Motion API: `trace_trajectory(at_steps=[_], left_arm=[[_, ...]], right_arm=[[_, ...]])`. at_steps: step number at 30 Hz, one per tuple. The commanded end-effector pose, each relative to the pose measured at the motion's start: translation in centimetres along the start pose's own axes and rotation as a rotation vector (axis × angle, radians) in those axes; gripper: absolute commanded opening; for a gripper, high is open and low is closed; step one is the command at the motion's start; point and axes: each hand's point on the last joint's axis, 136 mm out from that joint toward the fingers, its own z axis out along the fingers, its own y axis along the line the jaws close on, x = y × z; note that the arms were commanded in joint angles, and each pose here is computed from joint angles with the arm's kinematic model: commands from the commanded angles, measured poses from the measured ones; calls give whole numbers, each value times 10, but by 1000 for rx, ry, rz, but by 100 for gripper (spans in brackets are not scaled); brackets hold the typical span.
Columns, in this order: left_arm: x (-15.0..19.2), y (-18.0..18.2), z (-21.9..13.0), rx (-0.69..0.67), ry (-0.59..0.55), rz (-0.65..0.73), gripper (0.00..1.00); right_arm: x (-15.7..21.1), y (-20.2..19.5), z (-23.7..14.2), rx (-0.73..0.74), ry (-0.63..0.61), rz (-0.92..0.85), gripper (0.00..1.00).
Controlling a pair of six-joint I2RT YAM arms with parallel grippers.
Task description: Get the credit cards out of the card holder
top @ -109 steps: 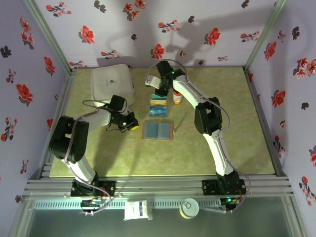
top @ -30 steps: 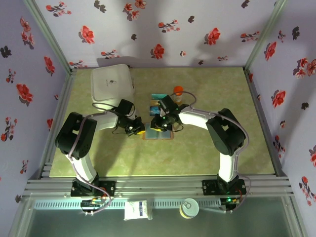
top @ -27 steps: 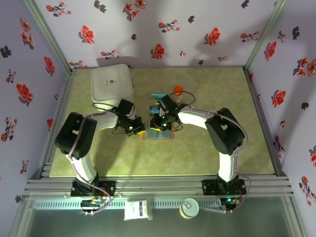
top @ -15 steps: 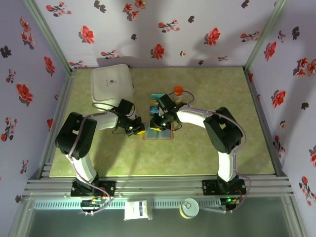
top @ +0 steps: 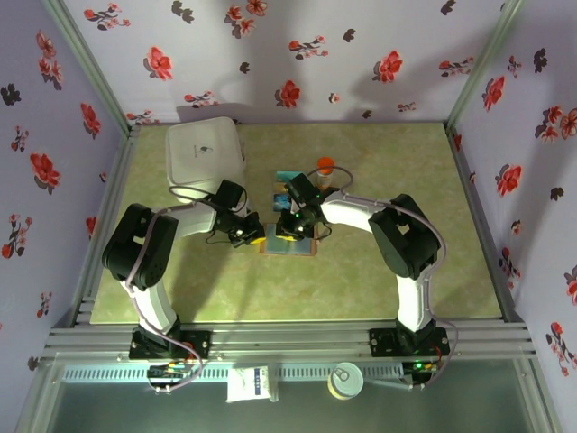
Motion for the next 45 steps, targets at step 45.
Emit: trace_trajectory(at_steps=[45], left_arm=[[-7, -43, -29, 79, -35, 20, 9]], right_arm=[[1, -23, -7, -136, -38, 10, 22]])
